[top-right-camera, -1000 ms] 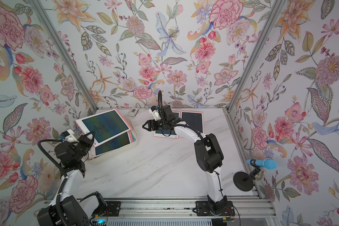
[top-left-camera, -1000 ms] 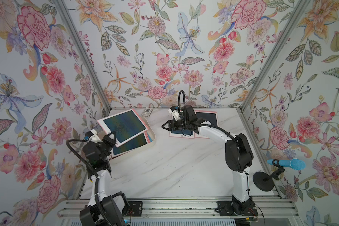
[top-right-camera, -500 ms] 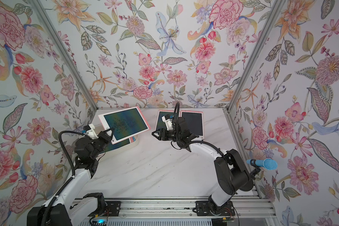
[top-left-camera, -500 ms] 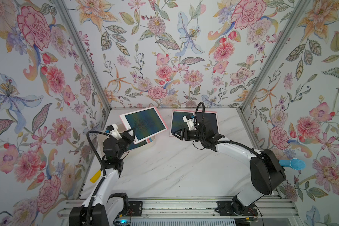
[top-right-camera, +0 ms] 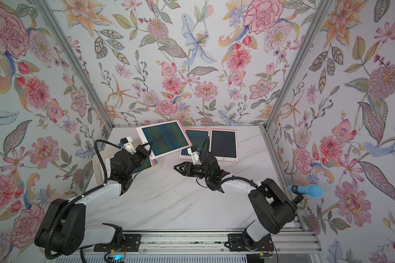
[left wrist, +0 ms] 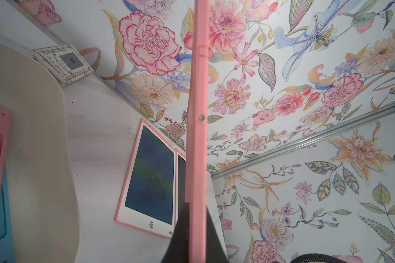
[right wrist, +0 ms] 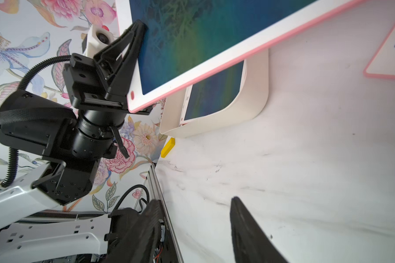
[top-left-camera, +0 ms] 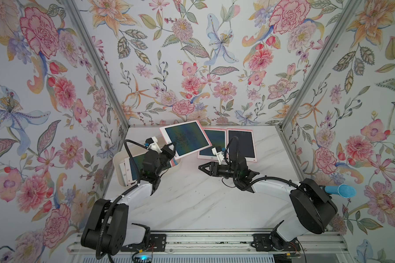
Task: Take out the writing tablet from the storage box
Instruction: Pick up the writing tablet from the storage box.
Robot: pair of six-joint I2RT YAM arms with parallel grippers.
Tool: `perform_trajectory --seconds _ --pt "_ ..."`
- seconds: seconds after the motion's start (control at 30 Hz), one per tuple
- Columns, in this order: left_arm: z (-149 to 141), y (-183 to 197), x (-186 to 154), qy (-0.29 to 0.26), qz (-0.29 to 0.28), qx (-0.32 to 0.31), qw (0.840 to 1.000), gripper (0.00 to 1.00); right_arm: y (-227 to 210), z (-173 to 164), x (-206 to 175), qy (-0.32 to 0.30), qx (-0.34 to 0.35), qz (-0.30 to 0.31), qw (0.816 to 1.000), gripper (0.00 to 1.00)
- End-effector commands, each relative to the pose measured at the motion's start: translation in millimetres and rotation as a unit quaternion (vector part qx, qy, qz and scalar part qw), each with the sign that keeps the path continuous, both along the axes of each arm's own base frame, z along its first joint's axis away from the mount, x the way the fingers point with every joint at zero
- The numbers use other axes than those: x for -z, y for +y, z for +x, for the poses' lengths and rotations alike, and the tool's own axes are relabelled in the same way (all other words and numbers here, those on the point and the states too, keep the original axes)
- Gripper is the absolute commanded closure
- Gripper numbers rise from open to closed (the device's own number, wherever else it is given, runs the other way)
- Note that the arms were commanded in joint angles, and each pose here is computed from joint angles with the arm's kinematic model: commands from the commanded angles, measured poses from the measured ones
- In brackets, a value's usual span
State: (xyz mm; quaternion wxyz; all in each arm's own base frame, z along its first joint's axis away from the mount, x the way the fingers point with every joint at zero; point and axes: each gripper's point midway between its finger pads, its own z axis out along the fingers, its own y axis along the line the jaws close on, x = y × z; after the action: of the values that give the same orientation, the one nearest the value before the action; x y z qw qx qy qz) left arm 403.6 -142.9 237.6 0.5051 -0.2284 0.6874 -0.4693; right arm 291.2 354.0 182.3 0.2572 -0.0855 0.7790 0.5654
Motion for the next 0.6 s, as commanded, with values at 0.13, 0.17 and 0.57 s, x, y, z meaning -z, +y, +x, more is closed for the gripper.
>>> perform_trajectory --seconds 0.13,0.17,0.57 --pt "1.3 -7.2 -48.2 -0.069 -0.044 -0.020 0.996 1.00 3.3 40.6 -9.3 0.026 0.061 0.110 0.992 0.50" --pt "0.5 -7.9 -48.0 -0.068 -0.046 -0.023 0.996 1.00 6.2 42.7 -8.2 0.032 0.059 0.119 0.991 0.50" --pt "1.6 -11.9 -30.3 -0.051 -0.066 -0.026 0.996 1.00 -6.7 70.7 -17.3 0.042 0.090 0.199 0.975 0.46"
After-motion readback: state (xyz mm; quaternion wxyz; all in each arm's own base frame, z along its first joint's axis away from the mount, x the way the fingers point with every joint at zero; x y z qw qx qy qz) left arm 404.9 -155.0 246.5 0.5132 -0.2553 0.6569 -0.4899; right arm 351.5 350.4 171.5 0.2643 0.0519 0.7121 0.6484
